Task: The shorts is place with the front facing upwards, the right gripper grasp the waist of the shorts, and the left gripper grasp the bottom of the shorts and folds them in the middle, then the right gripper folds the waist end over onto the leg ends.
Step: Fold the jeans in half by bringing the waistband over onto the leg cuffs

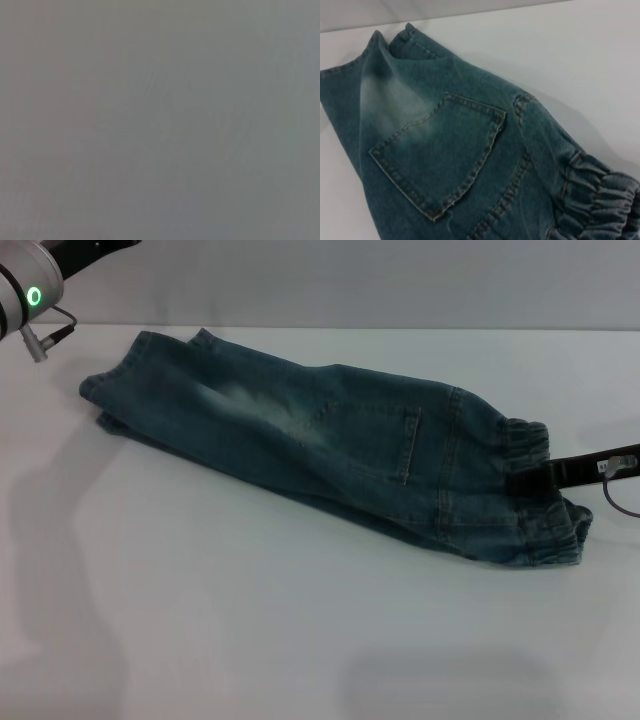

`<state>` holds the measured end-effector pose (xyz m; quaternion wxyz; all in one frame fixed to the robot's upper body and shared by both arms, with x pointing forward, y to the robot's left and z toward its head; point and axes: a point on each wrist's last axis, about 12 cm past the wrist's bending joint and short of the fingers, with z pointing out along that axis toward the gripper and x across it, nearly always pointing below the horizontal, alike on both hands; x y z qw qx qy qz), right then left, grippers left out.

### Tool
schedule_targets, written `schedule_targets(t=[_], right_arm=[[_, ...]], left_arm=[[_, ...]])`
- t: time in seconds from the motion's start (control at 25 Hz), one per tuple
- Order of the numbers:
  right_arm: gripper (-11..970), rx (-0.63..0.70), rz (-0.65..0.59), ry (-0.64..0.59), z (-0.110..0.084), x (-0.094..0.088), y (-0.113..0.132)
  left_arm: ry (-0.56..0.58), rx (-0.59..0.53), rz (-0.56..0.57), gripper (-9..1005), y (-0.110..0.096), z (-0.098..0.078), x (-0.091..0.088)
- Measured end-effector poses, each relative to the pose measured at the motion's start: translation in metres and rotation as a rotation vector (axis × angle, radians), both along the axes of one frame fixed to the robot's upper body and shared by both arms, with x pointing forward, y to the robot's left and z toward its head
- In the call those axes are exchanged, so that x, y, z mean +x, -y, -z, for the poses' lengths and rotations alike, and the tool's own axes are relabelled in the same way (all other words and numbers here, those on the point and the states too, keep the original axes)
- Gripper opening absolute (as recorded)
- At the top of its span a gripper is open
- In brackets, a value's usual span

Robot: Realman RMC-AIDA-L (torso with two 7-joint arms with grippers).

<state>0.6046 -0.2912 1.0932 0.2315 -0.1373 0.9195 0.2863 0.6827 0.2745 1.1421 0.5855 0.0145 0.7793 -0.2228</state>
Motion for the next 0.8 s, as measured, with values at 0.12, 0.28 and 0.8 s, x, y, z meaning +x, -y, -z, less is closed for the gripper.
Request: schedule_targets(t=[0.12, 0.28, 0.8], right_arm=[[120, 0.002, -0.003, 0.000, -0.001, 0.000, 0.000], [48, 0.025, -0.005, 0.013, -0.009, -0.001, 0.005], [42, 0.135, -0.043, 0.065, -0.071, 0.006, 0.031]], left_arm=[[0.011, 0.043, 0.019, 834, 0.002, 0.003, -0.001], [0.054, 0.166, 0.071, 834, 0.008, 0.010, -0.004], [0.090, 0.266, 0.194, 834, 0.023, 0.039, -0.023]])
